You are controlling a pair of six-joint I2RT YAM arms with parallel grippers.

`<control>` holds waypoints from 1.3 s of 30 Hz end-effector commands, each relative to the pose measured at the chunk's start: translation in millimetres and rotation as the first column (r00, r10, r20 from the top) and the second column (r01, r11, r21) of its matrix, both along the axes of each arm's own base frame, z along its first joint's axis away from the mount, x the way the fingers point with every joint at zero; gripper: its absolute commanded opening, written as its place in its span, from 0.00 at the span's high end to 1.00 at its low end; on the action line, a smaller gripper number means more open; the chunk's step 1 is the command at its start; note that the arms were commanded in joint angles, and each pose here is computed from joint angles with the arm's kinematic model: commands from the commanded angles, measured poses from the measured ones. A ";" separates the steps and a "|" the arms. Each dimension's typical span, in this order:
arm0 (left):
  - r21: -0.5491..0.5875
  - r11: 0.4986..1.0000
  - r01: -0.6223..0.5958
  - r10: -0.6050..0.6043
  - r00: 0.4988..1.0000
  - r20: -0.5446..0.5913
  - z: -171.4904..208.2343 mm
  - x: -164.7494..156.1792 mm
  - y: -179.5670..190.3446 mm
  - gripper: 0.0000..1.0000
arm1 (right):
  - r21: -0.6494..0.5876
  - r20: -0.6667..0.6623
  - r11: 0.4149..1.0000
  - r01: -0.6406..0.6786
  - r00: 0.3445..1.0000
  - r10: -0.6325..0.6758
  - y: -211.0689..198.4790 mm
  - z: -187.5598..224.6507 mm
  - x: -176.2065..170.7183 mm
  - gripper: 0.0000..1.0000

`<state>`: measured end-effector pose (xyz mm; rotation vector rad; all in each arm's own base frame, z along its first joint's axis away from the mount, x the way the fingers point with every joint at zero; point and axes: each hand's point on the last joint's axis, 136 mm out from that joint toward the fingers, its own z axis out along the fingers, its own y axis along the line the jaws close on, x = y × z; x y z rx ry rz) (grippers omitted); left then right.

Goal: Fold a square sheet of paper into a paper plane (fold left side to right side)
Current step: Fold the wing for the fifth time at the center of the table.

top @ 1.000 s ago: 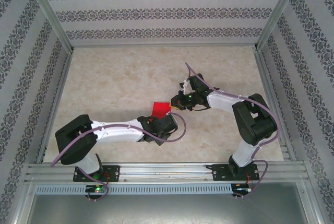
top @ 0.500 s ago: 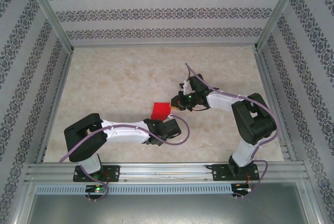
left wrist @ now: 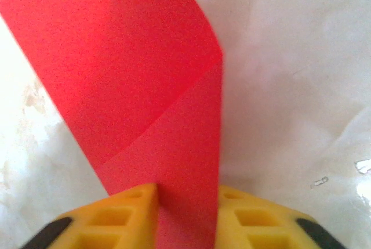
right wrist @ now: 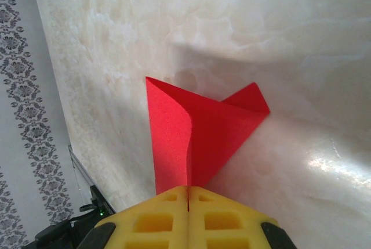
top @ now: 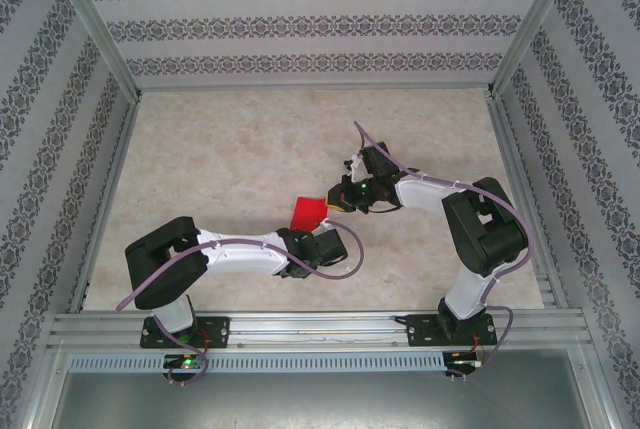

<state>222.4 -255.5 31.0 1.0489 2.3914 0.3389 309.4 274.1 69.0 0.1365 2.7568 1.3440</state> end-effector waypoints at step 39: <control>-0.588 0.731 -0.346 -0.062 0.825 -0.562 27.2 -3.7 -52.0 1.00 | -0.151 0.262 0.940 0.307 0.929 -0.262 -127.0 6.4 -52.9 0.60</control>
